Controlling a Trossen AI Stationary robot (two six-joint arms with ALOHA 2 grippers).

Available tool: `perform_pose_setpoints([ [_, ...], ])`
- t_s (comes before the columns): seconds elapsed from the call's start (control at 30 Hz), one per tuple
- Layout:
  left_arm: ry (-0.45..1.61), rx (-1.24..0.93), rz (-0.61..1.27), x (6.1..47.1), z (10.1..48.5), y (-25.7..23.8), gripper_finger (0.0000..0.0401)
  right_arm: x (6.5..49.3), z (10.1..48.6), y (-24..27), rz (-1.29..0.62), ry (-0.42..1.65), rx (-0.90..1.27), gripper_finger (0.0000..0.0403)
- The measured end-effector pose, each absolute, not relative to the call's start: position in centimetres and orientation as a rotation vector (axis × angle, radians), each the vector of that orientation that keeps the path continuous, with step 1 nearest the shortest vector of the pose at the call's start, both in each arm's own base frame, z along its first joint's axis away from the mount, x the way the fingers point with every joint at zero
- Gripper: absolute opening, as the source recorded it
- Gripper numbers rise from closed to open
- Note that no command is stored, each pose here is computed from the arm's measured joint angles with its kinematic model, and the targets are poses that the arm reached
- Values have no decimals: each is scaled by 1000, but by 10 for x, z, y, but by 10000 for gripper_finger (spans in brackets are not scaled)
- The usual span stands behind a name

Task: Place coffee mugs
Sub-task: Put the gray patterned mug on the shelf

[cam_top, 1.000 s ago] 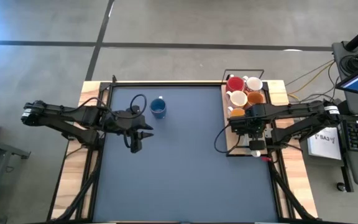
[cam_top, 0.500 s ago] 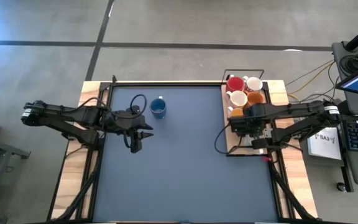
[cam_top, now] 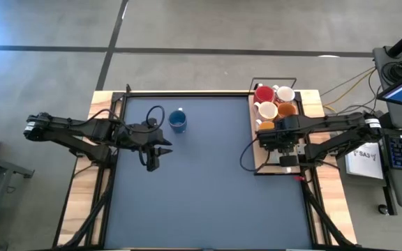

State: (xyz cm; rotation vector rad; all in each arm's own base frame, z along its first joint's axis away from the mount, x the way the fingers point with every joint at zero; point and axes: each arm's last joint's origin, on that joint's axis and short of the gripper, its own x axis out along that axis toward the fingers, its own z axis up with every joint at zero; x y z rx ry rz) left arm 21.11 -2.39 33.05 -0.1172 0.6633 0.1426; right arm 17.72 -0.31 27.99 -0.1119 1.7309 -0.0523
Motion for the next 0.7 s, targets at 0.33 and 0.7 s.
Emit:
perform_pose_setpoints([
  [0.33,663,-117,142,211,330,-24,102,181,291,-3,-69,1684,-99,27],
  [0.7,663,-117,143,211,330,-24,102,185,305,-3,-326,1596,165,27],
])
